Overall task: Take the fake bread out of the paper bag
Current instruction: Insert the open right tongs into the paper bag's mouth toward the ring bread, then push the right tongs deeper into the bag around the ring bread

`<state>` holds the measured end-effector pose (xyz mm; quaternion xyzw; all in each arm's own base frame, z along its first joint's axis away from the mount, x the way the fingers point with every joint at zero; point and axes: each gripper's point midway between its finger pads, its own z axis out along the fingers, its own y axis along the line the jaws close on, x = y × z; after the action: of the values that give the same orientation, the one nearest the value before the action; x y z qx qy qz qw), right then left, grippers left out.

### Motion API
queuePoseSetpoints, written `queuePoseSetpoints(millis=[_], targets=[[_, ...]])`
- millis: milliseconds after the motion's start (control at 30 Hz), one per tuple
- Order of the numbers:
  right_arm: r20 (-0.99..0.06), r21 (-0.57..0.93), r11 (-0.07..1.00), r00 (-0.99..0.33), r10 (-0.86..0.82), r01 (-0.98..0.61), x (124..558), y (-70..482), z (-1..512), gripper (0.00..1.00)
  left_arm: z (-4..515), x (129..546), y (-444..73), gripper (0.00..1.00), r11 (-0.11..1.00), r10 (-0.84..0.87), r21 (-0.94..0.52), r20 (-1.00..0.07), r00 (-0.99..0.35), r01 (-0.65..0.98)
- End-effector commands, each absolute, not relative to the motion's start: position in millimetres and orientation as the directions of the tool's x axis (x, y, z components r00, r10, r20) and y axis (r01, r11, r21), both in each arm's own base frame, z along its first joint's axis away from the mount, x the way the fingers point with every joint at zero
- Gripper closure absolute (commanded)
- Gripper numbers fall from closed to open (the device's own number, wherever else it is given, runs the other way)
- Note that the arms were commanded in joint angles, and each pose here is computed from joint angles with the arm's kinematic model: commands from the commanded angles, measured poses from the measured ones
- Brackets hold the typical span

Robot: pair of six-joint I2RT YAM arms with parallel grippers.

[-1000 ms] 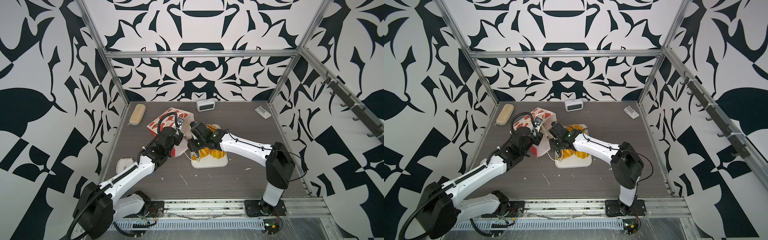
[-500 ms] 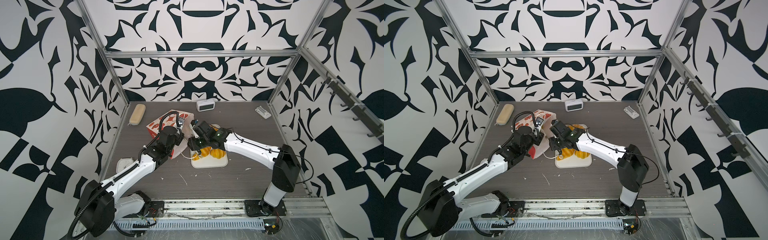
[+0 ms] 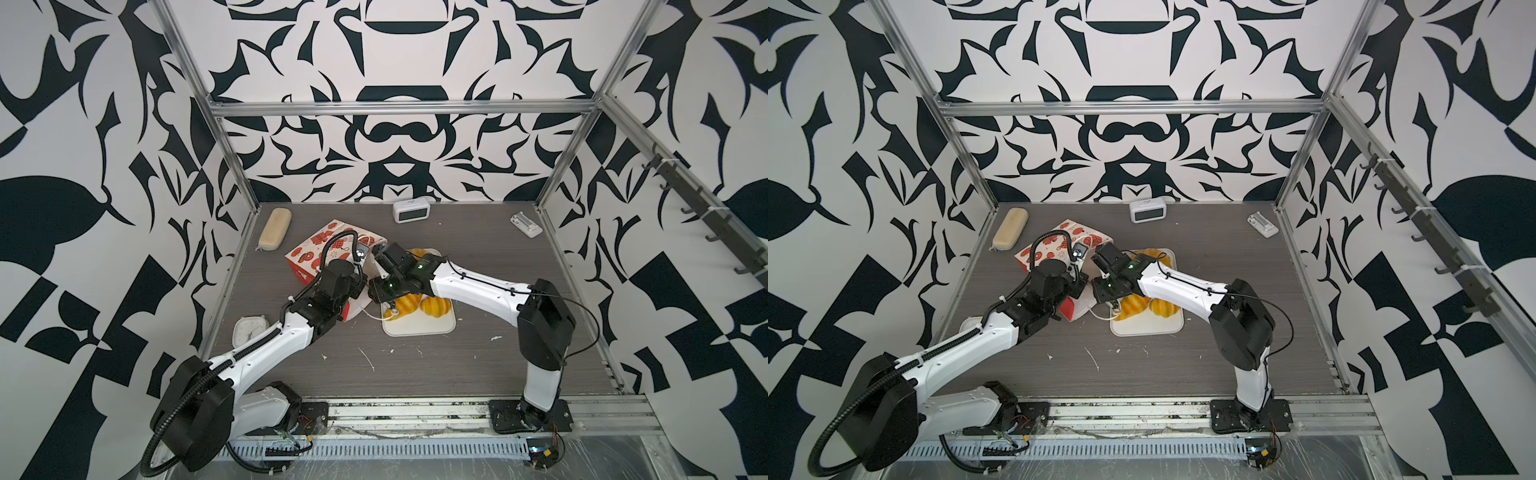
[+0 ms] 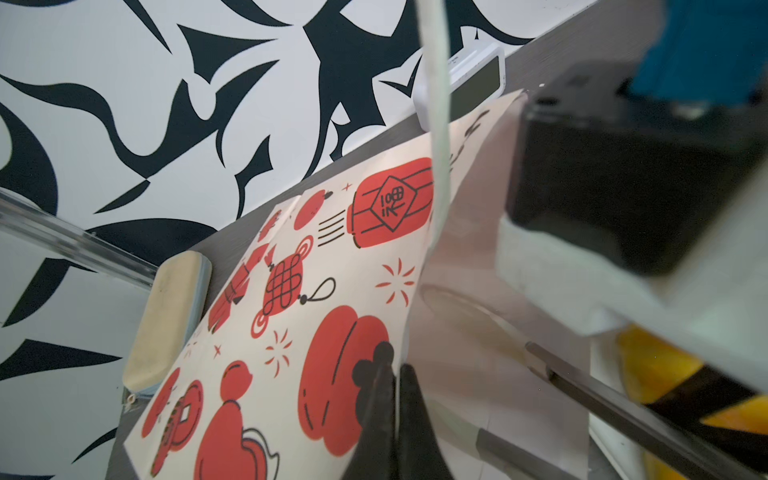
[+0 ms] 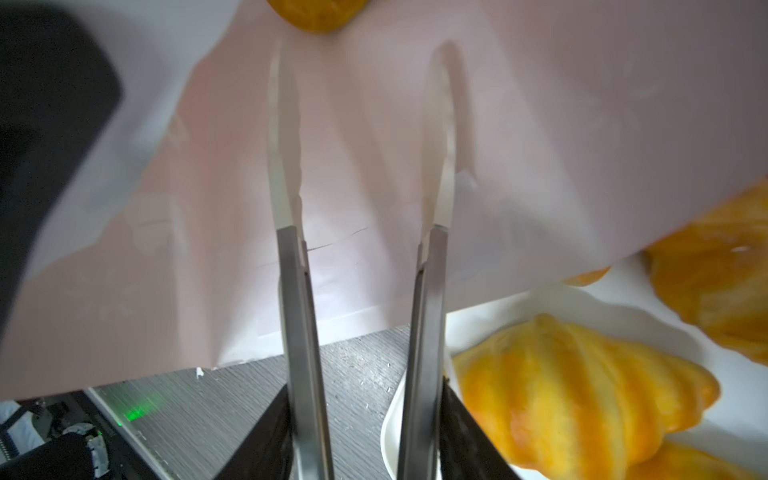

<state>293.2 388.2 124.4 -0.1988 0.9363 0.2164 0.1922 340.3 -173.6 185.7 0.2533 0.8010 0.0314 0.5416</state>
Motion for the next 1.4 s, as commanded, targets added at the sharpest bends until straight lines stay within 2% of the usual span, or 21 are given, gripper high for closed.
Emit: queuePoseSetpoints(millis=[0,567,933,1367], targets=[[-0.499,0.370,0.796,-0.825,-0.265,-0.480,301.2,398.0,155.4,0.47,191.4,340.2,-179.4,1.00,0.887,0.379,0.267,-0.886,-0.266,0.376],[-0.497,0.435,0.805,-0.853,-0.158,-0.403,305.4,403.3,141.4,0.50,189.1,341.5,-184.5,1.00,0.887,0.368,0.245,-0.886,-0.280,0.392],[-0.532,0.433,0.816,-0.839,-0.112,-0.383,283.6,374.2,138.4,0.50,197.5,346.8,-186.5,1.00,0.886,0.376,0.256,-0.884,-0.278,0.387],[-0.525,0.449,0.786,-0.837,-0.152,-0.424,282.9,406.6,137.9,0.51,199.9,350.6,-192.6,1.00,0.880,0.380,0.255,-0.884,-0.271,0.402]])
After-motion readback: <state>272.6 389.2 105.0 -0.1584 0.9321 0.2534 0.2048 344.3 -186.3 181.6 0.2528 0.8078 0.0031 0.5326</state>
